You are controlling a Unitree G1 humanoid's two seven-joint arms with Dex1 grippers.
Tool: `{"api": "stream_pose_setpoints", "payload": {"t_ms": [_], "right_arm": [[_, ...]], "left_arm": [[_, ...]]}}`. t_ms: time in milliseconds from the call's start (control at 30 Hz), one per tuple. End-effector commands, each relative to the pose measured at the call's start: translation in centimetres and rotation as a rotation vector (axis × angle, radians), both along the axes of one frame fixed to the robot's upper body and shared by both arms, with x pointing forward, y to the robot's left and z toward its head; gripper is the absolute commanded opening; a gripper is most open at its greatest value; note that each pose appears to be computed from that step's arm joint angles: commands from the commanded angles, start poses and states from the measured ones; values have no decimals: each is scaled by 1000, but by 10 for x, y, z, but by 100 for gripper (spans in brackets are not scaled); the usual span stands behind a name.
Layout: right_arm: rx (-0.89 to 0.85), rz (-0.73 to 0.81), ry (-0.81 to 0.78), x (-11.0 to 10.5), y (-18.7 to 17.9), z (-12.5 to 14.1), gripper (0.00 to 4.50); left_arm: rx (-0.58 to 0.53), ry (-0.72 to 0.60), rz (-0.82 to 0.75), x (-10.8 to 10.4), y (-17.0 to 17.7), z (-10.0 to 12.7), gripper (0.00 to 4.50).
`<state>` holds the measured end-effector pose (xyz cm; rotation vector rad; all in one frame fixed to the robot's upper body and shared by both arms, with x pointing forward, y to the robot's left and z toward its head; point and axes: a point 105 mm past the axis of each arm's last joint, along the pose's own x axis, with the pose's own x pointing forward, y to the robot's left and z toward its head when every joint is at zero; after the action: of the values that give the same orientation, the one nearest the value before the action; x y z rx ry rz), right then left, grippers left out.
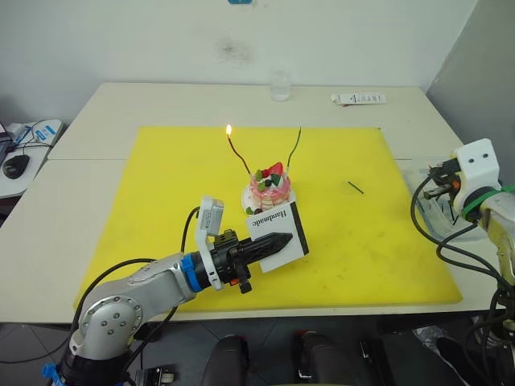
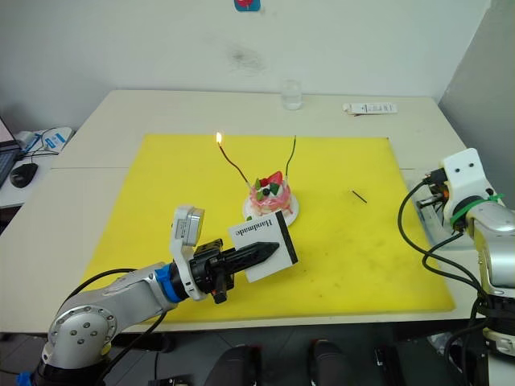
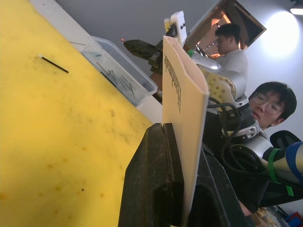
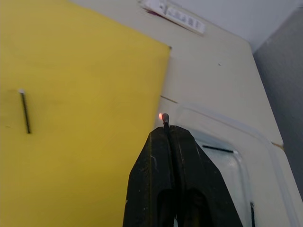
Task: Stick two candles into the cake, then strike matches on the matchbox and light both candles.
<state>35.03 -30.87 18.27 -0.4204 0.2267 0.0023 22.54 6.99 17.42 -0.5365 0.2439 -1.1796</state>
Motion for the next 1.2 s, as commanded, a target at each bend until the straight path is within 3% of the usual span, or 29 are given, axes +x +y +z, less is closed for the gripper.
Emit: {"api": "stream_pose_setpoints", "payload": {"t_ms": [33, 267, 600, 700, 1067, 1200], "right_arm": [[-12, -131, -51, -2, -28, 17, 2], [6, -289, -26, -4, -58, 11, 2], [62, -317, -6, -4, -62, 0, 2], [65, -324, -10, -4, -64, 1, 60], [59, -327, -36, -4, -65, 3, 441], [43, -203, -87, 5, -39, 18, 446]], "left_arm": [[-22, -48, -28, -9, -5, 9, 0], [-24, -43, -19, -11, -5, 9, 0], [-24, -43, -4, -10, -5, 9, 0], [-27, -44, 17, -6, -2, 11, 0], [-19, -42, 6, -5, -1, 10, 0], [-17, -41, 8, -5, 0, 10, 0]]}}
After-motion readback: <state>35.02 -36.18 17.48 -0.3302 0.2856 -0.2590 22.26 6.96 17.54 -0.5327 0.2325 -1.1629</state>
